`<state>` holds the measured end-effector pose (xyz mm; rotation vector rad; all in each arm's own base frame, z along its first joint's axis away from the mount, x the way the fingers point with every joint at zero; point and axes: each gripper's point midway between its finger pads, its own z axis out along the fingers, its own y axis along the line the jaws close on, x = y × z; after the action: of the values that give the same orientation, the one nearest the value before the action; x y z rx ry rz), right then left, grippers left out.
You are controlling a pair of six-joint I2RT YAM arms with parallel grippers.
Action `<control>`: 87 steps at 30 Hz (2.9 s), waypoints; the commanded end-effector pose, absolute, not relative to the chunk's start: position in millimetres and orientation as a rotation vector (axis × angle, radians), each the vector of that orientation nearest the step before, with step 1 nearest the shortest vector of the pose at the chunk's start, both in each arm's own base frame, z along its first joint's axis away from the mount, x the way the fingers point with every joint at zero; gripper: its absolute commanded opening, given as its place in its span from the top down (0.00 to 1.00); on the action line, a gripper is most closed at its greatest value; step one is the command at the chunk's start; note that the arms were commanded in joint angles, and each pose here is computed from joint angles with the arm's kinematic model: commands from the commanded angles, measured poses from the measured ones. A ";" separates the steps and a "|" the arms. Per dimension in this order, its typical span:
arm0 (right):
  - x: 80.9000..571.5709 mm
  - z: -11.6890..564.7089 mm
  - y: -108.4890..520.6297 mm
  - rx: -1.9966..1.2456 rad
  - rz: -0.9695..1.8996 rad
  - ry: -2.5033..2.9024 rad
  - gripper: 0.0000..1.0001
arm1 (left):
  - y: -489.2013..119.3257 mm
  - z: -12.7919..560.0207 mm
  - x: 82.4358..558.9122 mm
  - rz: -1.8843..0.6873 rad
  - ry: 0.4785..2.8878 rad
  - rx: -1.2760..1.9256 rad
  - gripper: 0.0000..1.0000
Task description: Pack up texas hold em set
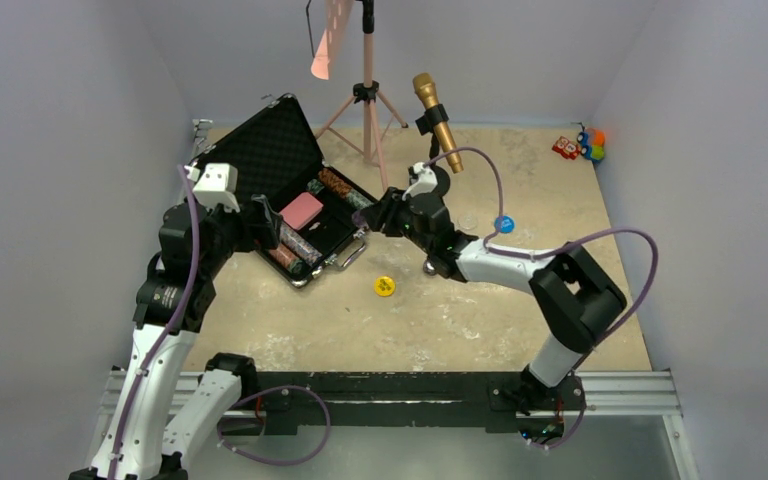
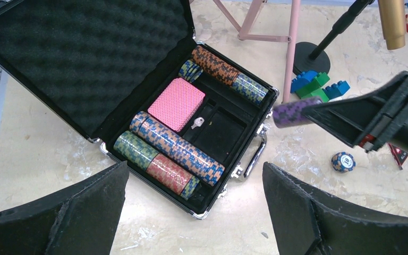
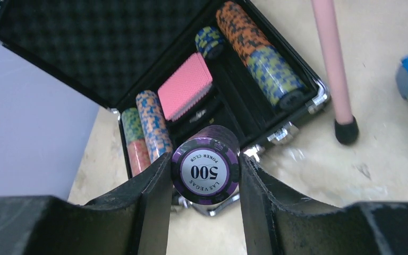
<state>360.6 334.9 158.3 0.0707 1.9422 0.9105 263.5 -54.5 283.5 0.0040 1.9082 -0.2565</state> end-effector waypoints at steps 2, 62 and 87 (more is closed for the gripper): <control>407.7 230.4 360.9 0.137 0.981 1.657 1.00 | -51.9 290.2 265.6 -0.235 1.872 0.011 0.01; 408.8 168.5 382.0 -0.025 0.841 1.918 0.26 | -44.2 274.6 277.7 -0.170 1.914 -0.007 0.01; 407.6 134.1 360.3 0.170 0.784 2.040 0.30 | -52.1 274.9 277.1 -0.220 1.919 0.006 0.01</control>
<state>408.0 365.5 108.6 0.1002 2.1040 0.7619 272.6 -48.5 264.7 -0.0089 1.9625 -0.2038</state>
